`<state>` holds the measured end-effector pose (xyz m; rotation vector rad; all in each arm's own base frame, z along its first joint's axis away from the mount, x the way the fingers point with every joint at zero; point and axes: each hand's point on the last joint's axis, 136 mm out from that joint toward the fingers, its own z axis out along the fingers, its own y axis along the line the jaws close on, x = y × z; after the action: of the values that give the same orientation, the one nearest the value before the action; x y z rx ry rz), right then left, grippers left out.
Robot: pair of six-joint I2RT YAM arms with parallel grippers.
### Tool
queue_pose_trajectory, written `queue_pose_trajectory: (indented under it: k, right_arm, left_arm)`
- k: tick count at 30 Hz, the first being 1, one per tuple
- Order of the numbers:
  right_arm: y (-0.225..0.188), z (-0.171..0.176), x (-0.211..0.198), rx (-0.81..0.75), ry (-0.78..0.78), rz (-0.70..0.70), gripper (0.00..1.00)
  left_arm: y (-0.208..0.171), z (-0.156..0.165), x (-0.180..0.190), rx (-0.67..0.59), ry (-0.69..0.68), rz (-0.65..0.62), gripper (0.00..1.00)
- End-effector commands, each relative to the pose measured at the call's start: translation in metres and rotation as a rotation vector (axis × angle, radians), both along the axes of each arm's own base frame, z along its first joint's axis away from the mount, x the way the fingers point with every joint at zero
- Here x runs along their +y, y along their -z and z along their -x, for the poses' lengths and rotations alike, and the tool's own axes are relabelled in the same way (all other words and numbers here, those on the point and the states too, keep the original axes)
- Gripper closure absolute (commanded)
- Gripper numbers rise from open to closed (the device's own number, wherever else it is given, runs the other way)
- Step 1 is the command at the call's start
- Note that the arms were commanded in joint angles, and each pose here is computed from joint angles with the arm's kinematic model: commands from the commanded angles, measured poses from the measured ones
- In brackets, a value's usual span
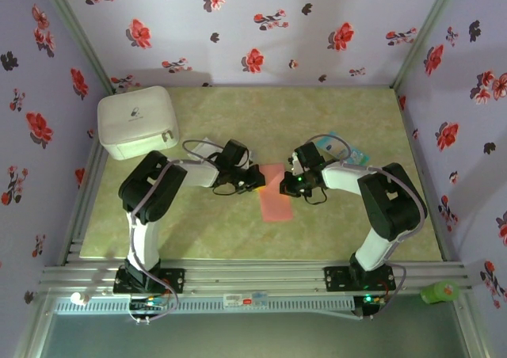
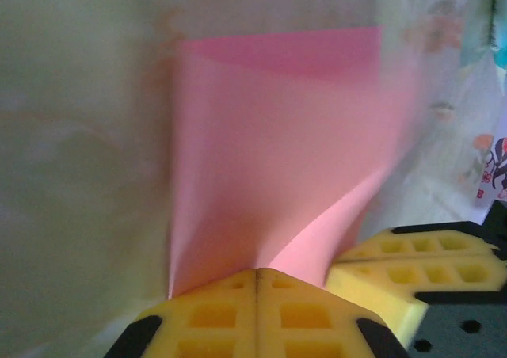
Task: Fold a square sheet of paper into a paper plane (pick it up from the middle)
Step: First fold the square sheet of paper in half at the center of the table.
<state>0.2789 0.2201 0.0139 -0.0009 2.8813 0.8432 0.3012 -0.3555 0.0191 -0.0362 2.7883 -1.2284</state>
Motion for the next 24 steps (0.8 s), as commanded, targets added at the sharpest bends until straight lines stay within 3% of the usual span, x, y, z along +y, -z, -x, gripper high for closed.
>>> queue_pose_trajectory:
  k: [1,6,14,24]
  right_arm:
    - [0.046,0.037,-0.047,0.145,0.043,0.237,1.0]
    - [0.046,0.037,-0.048,0.147,0.045,0.239,1.0]
    - [0.046,0.037,-0.048,0.145,0.047,0.241,1.0]
    - [0.045,0.037,-0.048,0.142,0.047,0.239,1.0]
  left_arm:
    - [0.026,0.003,0.013,0.053,-0.021,-0.045,1.0]
    - [0.022,0.005,0.02,0.073,-0.029,-0.077,1.0]
    - [-0.03,-0.022,0.006,-0.019,-0.015,-0.05,1.0]
    - [-0.015,-0.029,0.006,0.005,-0.023,-0.069,1.0]
